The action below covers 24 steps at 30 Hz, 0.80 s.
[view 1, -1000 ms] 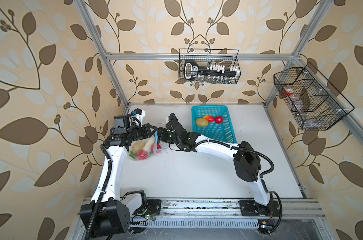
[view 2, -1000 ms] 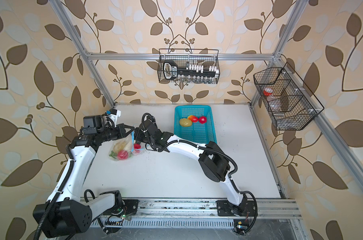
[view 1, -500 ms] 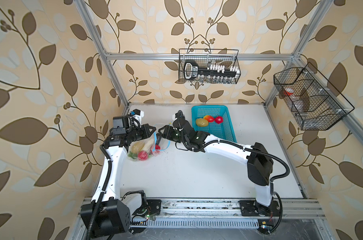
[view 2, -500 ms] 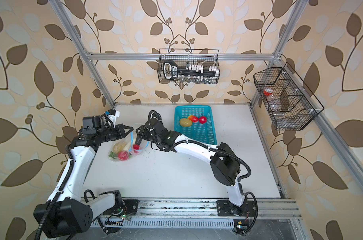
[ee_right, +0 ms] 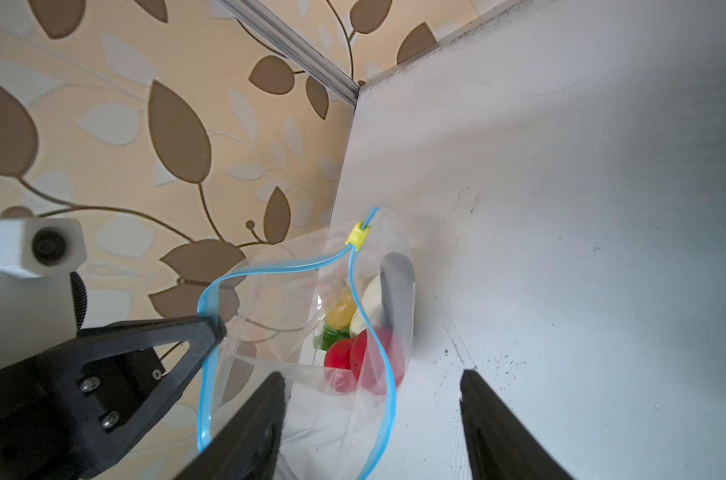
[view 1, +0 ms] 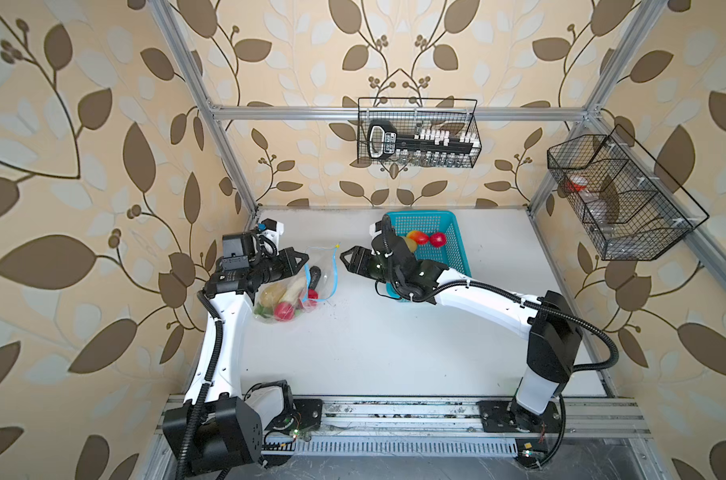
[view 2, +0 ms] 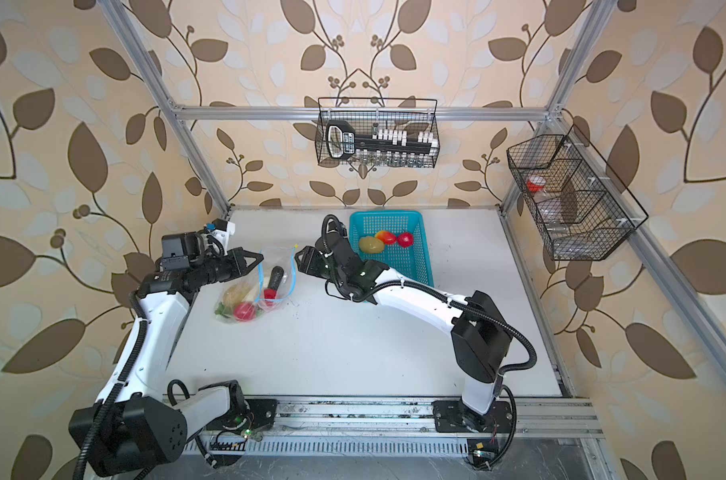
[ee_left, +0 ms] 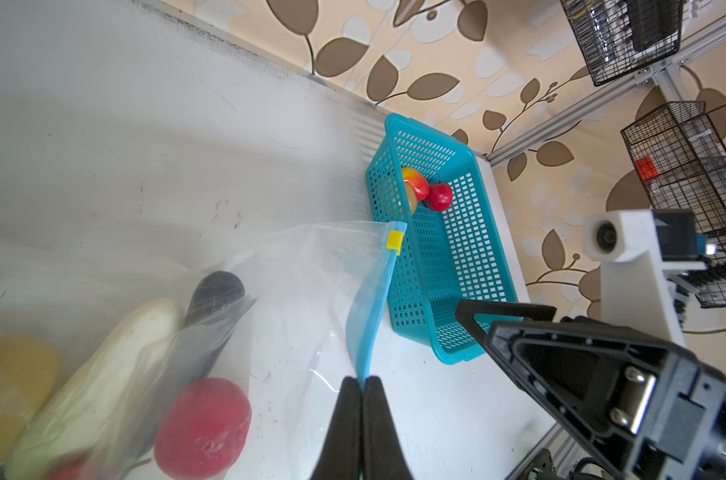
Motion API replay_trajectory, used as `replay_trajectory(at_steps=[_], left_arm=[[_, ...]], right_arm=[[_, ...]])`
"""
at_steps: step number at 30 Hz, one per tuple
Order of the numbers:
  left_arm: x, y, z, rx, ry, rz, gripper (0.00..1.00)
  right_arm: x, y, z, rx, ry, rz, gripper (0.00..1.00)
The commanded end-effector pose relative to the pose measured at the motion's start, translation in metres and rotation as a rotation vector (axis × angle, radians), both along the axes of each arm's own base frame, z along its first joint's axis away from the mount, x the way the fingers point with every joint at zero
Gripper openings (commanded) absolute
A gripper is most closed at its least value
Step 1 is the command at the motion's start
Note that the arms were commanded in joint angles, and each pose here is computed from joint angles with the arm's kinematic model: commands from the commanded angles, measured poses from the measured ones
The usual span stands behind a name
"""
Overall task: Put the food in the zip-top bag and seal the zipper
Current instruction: 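Raise the right gripper out of the bag and move over the basket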
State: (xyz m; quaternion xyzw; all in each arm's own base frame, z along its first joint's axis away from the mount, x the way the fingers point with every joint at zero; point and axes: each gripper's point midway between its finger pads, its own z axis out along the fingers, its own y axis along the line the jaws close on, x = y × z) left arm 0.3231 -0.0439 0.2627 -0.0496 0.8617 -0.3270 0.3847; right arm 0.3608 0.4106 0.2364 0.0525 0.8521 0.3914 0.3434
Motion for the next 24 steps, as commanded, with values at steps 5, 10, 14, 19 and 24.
replay_trajectory(at_steps=[5, 10, 14, 19, 24], left_arm=[[0.001, 0.001, 0.005, 0.006, -0.045, -0.019, 0.00], [0.001, 0.002, 0.004, 0.005, -0.040, -0.019, 0.00], [0.001, 0.002, 0.004, 0.004, -0.041, -0.020, 0.00], [0.002, 0.003, 0.002, 0.006, -0.039, -0.014, 0.00], [0.002, 0.003, 0.002, 0.004, -0.038, -0.012, 0.00]], right_arm=[[0.007, -0.035, -0.001, -0.036, 0.006, -0.045, 0.69], [0.013, -0.068, -0.001, -0.078, 0.009, -0.089, 0.72], [0.020, -0.092, -0.003, -0.108, 0.010, -0.121, 0.73], [0.029, -0.102, -0.002, -0.156, 0.001, -0.105, 0.75], [0.038, -0.107, -0.004, -0.213, 0.010, -0.099, 0.76]])
